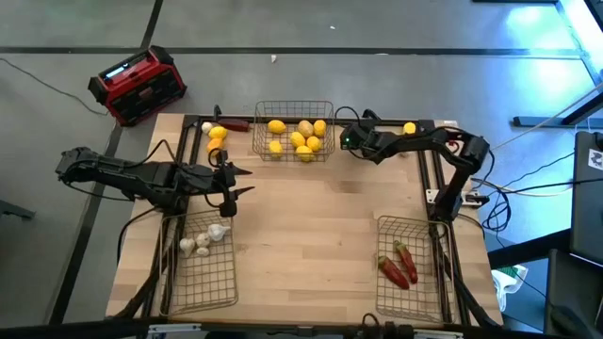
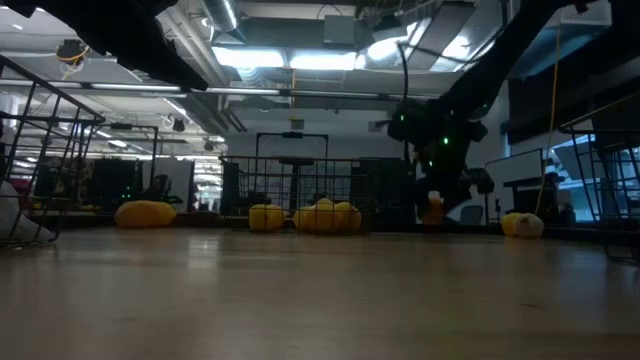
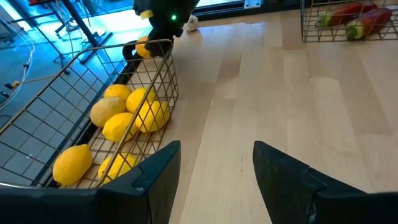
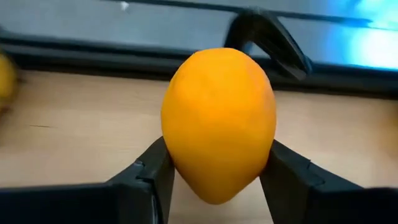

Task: Sort produce into baskets
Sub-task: Put the lemon into the top wire basket

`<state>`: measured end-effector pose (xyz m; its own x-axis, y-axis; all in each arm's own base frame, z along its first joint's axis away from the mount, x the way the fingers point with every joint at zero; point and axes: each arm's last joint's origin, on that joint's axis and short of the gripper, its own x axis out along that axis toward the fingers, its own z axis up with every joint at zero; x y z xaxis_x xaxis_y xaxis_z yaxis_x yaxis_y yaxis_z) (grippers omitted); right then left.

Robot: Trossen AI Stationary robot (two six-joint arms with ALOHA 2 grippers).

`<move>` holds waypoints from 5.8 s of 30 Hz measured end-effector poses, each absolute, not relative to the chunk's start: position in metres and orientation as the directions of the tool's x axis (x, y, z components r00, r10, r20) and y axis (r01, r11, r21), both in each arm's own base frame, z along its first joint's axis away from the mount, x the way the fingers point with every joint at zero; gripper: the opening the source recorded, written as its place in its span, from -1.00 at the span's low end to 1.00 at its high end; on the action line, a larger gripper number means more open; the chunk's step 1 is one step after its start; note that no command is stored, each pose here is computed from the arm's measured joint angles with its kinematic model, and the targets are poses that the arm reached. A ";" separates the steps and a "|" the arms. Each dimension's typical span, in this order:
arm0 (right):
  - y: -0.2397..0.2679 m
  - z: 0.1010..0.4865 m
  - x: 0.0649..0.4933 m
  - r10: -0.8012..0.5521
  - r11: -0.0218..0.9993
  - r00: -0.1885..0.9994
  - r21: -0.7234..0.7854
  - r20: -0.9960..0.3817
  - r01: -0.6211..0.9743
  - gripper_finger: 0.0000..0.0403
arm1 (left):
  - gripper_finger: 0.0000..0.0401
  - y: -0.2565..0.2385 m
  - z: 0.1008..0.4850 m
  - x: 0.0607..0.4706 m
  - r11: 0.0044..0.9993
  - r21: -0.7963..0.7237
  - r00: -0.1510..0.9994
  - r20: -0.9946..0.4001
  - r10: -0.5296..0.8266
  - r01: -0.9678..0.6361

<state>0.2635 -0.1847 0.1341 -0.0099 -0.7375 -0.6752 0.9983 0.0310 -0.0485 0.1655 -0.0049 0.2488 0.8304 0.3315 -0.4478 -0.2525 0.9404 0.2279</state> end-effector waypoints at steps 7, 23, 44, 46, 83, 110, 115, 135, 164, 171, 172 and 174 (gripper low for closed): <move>-0.172 0.181 0.262 -0.791 0.106 0.100 0.026 -0.604 0.994 -0.10 | -0.01 -0.005 0.249 0.165 0.940 0.234 0.830 -0.448 0.332 -0.250; -0.145 0.262 0.283 -0.690 0.605 0.666 0.279 -0.282 0.746 -0.09 | -0.01 -0.005 0.253 0.167 0.934 0.249 0.847 -0.408 0.340 -0.255; -0.113 0.323 0.344 -0.488 0.860 0.859 0.085 -0.157 0.504 -0.09 | -0.01 -0.005 0.260 0.171 0.935 0.233 0.878 -0.341 0.337 -0.268; -0.117 0.330 0.355 -0.489 0.857 0.848 0.070 -0.206 0.511 -0.09 | -0.01 -0.005 0.260 0.171 0.935 0.230 0.877 -0.342 0.337 -0.269; -0.214 0.234 0.399 -0.371 0.755 0.445 0.015 -0.815 0.656 -0.09 | -0.01 -0.006 0.255 0.175 0.937 0.220 0.866 -0.370 0.337 -0.271; -0.215 0.210 0.406 -0.386 0.738 0.386 -0.029 -0.838 0.674 0.46 | -0.01 -0.006 0.255 0.175 0.939 0.203 0.867 -0.367 0.337 -0.278; -0.205 0.233 0.404 -0.441 0.734 0.408 -0.059 -0.799 0.676 0.56 | -0.01 -0.006 0.255 0.175 0.939 0.195 0.867 -0.368 0.337 -0.282; -0.108 0.344 0.407 -0.462 0.887 0.729 -0.280 -0.505 0.367 0.54 | -0.01 0.009 0.252 0.180 0.875 0.232 0.800 -0.357 0.482 -0.424; 0.028 0.257 0.355 -0.319 0.946 0.923 -0.011 -0.214 0.324 0.54 | -0.01 0.078 0.260 0.140 0.589 0.019 0.368 -0.764 0.530 -0.808; 0.027 0.262 0.356 -0.319 0.947 0.935 -0.029 -0.156 0.319 0.54 | -0.01 0.092 0.264 0.132 0.465 0.152 0.235 -0.703 0.671 -0.872; 0.027 0.261 0.356 -0.320 0.947 0.934 -0.037 -0.160 0.318 0.54 | -0.01 0.094 0.264 0.132 0.459 0.168 0.222 -0.701 0.678 -0.873; 0.028 0.261 0.356 -0.319 0.948 0.934 -0.047 -0.162 0.316 0.54 | -0.01 0.098 0.264 0.133 0.455 0.180 0.217 -0.691 0.690 -0.872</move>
<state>0.3564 0.0275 0.2607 0.9338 -0.3193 -0.1615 0.3159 0.9476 -0.0470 0.1335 0.0979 0.2636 0.2174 0.6899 -0.6905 -0.8720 0.4552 0.1802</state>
